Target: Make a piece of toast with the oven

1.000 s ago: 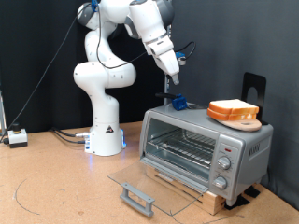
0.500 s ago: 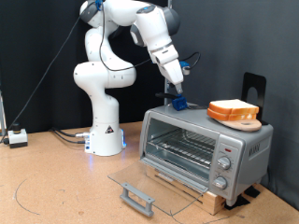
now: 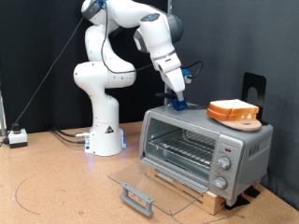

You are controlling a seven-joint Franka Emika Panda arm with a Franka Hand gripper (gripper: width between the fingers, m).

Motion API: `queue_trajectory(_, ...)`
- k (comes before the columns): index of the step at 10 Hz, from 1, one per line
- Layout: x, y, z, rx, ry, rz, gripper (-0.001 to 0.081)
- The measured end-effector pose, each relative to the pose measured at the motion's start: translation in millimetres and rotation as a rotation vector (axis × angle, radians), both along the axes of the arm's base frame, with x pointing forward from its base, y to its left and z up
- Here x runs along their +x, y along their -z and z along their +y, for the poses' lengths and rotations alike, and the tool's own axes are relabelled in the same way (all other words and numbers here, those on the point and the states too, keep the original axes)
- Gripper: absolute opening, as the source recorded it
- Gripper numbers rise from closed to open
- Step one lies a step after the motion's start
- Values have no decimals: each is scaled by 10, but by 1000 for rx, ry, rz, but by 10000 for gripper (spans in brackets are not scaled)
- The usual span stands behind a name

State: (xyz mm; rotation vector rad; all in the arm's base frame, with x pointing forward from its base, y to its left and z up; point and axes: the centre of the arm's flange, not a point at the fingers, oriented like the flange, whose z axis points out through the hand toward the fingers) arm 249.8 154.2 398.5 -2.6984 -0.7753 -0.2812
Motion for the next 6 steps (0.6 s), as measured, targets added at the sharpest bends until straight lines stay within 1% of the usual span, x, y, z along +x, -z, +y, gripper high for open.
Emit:
queue_trajectory(3,-5,106,65,-23,2,-11,809)
queue_trajectory(6,25,200,114,-19,15,-8,809)
